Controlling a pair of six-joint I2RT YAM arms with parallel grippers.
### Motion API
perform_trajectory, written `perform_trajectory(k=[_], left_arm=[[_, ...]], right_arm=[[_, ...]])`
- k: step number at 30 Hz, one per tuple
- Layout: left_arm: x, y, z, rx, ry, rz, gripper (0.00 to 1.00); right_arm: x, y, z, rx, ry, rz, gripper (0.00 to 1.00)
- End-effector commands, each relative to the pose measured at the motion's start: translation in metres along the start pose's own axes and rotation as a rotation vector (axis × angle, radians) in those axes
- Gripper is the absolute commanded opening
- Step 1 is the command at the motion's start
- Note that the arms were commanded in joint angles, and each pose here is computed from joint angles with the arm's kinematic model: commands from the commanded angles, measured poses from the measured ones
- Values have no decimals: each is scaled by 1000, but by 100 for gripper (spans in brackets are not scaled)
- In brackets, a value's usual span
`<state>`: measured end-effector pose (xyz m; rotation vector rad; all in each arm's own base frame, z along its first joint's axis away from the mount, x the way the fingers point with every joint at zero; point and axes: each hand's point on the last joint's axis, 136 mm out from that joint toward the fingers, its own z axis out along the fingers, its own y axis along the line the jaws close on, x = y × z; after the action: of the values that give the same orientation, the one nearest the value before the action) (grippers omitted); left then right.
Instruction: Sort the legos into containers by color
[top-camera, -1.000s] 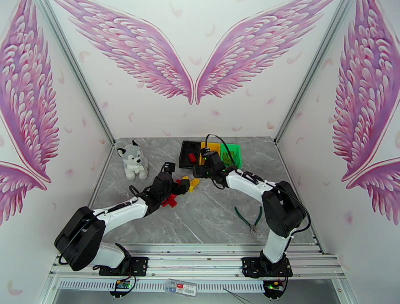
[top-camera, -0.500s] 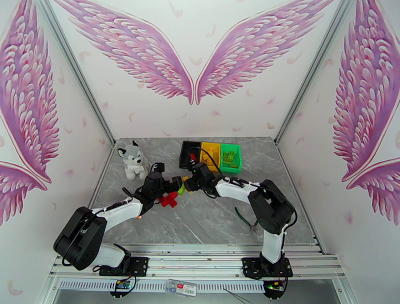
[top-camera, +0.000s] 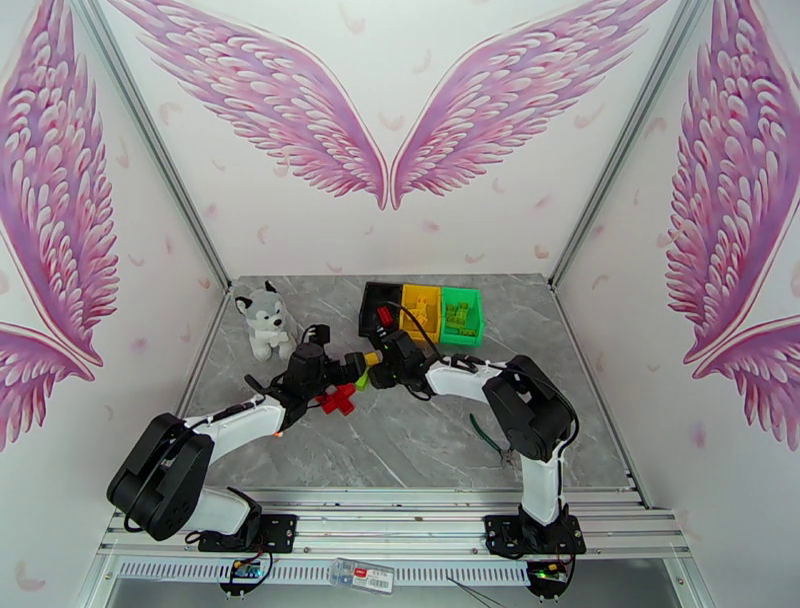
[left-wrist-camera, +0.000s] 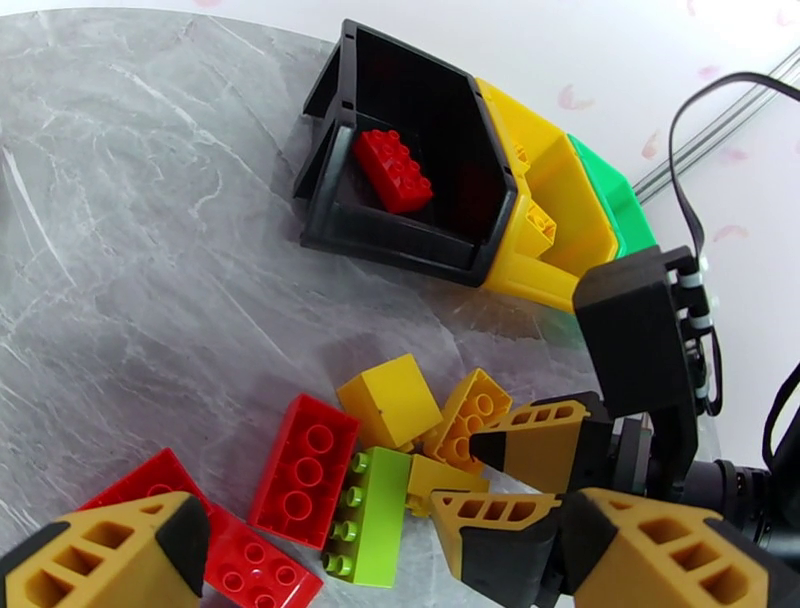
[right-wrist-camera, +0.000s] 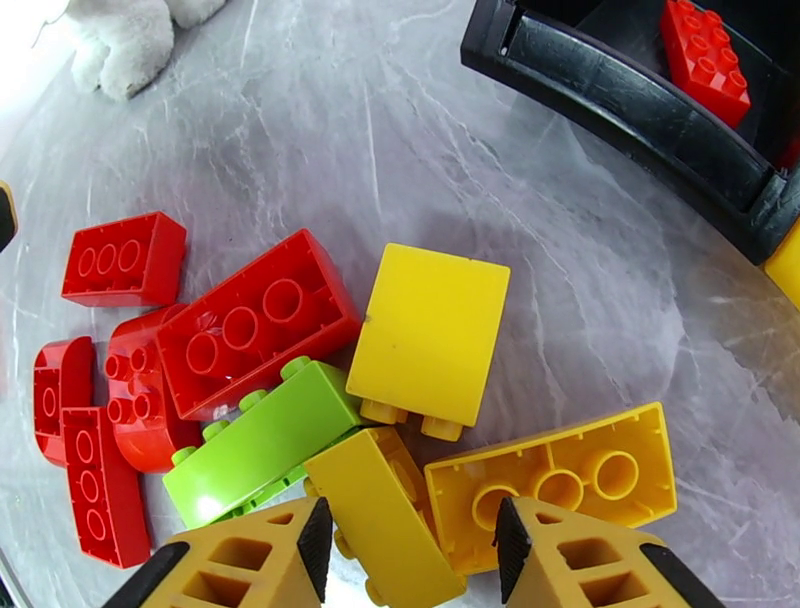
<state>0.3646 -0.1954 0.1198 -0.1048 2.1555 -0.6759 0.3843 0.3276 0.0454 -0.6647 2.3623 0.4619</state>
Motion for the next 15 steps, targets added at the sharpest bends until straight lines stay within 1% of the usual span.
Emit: perform_trajectory(k=[1, 8, 12, 15], left_arm=[[-1, 0, -2, 11, -6, -6, 99], [-1, 0, -2, 12, -7, -8, 99], [-1, 0, -2, 13, -4, -6, 99], [0, 0, -1, 14, -4, -7, 99]], right_arm=[[4, 5, 8, -15, 14, -13, 47], [8, 13, 5, -32, 14, -30, 46], [10, 16, 5, -31, 16, -35, 52], [12, 17, 7, -26, 22, -38, 51]])
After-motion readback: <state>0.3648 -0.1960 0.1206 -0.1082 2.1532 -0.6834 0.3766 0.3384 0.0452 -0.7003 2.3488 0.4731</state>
